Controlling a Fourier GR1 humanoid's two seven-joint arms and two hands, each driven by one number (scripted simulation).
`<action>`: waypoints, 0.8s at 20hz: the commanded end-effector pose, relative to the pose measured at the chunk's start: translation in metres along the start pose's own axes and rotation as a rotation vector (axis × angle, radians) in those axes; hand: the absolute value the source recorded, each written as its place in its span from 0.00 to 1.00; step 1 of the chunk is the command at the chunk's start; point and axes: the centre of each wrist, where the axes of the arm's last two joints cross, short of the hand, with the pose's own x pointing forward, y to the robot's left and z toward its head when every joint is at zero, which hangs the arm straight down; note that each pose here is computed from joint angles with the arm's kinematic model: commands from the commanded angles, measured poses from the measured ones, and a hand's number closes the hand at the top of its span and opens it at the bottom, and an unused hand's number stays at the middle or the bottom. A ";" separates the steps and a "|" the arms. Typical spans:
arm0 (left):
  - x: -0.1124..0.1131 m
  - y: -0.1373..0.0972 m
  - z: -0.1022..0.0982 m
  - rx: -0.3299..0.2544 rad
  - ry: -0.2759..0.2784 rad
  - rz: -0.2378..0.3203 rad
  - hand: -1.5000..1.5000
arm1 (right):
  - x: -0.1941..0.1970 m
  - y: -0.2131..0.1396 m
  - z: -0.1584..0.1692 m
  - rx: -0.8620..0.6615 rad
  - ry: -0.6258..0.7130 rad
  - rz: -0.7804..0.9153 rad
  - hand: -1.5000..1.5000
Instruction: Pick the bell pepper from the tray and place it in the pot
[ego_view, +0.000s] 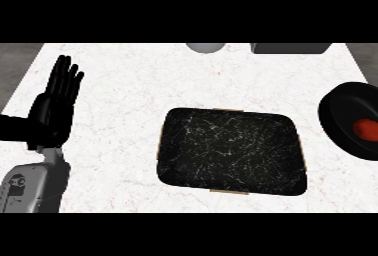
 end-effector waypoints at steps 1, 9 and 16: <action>-0.007 -0.006 0.007 0.009 -0.009 -0.010 0.50 | 0.002 -0.037 0.011 -0.039 -0.021 -0.079 0.00; 0.010 -0.002 0.002 -0.017 -0.007 0.009 0.50 | 0.002 -0.099 0.045 -0.122 -0.034 -0.090 0.00; -0.005 -0.013 0.001 -0.013 0.004 0.020 0.50 | 0.001 -0.121 0.063 -0.118 -0.041 -0.088 0.00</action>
